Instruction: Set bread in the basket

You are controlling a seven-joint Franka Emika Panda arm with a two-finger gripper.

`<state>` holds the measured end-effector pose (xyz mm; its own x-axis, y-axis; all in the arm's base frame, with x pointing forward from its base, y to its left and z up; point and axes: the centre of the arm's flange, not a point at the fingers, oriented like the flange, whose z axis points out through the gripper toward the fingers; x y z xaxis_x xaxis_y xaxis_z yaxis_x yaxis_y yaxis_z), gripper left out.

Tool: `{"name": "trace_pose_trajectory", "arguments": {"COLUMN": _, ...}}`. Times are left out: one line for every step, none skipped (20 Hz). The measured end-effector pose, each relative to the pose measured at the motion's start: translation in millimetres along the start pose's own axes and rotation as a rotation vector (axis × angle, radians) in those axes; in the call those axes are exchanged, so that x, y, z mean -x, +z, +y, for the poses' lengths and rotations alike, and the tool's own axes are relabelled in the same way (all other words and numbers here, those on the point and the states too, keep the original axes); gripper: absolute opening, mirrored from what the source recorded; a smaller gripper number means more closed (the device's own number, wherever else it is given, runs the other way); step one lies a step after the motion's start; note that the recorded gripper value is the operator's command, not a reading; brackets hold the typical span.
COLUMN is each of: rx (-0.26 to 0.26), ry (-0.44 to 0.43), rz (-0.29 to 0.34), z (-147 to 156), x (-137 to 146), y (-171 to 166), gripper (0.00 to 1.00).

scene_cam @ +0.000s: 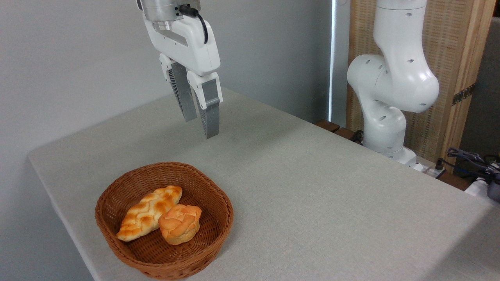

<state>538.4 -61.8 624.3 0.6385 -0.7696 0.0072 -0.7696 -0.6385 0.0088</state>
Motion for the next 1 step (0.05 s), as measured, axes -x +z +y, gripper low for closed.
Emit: {"name": "trace_pose_trajectory", "arguments": {"rx": 0.001, "ry": 0.000, "rz": -0.001, "z": -0.1, "x": -0.1, "y": 0.6, "gripper": 1.00}}
